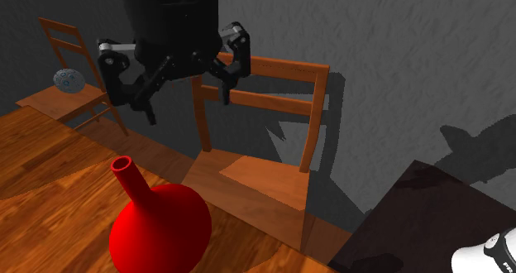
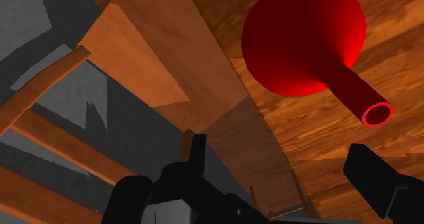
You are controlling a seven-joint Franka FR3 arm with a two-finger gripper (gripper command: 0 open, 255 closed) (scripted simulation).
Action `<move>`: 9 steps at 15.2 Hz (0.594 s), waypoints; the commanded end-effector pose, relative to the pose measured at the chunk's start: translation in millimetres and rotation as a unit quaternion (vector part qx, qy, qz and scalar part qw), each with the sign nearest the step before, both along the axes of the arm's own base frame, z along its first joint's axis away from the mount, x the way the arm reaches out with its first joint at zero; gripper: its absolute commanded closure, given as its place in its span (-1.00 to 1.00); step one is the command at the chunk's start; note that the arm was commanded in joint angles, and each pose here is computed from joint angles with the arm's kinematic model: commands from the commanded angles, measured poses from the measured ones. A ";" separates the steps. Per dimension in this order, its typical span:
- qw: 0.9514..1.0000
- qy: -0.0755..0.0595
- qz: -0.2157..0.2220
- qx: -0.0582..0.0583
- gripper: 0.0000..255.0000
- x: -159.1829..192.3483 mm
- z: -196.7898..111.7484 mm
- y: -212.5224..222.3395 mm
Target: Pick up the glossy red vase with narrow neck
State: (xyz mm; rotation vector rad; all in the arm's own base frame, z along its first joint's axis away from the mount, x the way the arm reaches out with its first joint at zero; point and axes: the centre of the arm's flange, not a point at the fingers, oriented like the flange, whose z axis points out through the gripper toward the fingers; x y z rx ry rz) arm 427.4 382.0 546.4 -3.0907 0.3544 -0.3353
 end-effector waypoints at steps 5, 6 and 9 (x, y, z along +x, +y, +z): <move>1.000 -0.001 -0.008 -0.013 -1.00 22.4 -26.7 73.2; 1.000 -0.002 -0.008 -0.016 -1.00 26.4 -31.3 85.6; 1.000 -0.002 -0.010 -0.019 -1.00 33.1 -44.2 105.8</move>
